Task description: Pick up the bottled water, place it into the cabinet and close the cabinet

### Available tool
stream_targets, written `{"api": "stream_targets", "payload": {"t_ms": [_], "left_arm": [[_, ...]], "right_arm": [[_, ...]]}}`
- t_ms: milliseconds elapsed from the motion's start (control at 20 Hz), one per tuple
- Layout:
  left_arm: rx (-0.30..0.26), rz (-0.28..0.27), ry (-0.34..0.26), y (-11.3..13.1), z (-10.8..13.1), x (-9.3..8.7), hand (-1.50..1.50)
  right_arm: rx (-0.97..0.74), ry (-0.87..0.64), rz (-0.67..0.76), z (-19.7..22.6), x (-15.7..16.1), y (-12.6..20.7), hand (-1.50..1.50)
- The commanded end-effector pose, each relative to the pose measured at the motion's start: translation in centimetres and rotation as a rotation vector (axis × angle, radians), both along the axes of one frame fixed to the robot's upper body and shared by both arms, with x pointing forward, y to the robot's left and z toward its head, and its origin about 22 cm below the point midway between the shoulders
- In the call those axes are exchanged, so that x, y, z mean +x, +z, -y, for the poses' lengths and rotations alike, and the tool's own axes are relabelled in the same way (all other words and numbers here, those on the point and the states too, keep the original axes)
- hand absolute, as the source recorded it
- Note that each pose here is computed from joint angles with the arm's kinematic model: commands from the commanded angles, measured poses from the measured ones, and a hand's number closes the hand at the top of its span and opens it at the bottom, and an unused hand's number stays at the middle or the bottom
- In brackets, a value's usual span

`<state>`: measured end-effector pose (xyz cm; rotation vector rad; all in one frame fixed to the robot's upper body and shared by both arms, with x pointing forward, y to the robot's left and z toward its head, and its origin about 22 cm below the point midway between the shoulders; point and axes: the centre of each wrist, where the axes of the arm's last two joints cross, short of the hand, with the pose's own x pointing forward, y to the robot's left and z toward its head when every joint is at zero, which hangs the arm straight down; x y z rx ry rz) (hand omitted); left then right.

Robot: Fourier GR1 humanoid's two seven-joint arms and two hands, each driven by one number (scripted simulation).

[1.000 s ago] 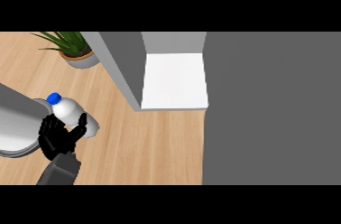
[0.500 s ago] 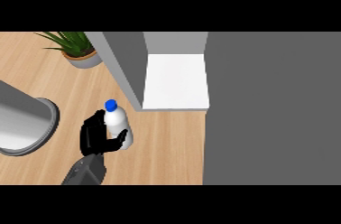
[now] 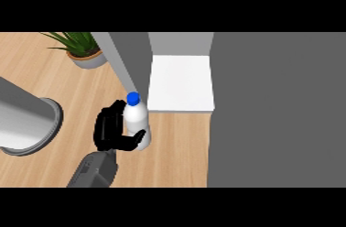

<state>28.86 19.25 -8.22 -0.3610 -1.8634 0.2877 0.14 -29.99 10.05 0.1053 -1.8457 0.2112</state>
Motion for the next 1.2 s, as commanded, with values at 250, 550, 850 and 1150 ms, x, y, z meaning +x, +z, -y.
{"api": "stream_targets", "payload": {"t_ms": [250, 550, 850, 1150], "left_arm": [[0.025, 0.064, -0.133, 7.6, 7.3, -1.8, 1.5], [0.058, 0.037, -0.134, 13.9, 12.0, -3.1, 1.5], [0.091, 0.05, -0.04, 18.5, 15.5, -2.1, 1.5], [0.149, 0.049, 0.035, 18.6, 16.9, -0.6, 1.5]], "right_arm": [[0.021, 0.02, 0.073, -1.8, 0.9, 3.0, -1.5], [0.031, 0.022, 0.064, -0.6, 1.4, 2.7, -1.5], [0.022, 0.019, 0.084, 0.0, 1.0, 2.7, -1.5], [0.002, 0.028, 0.062, 0.0, 1.7, 2.7, -1.5]]}}
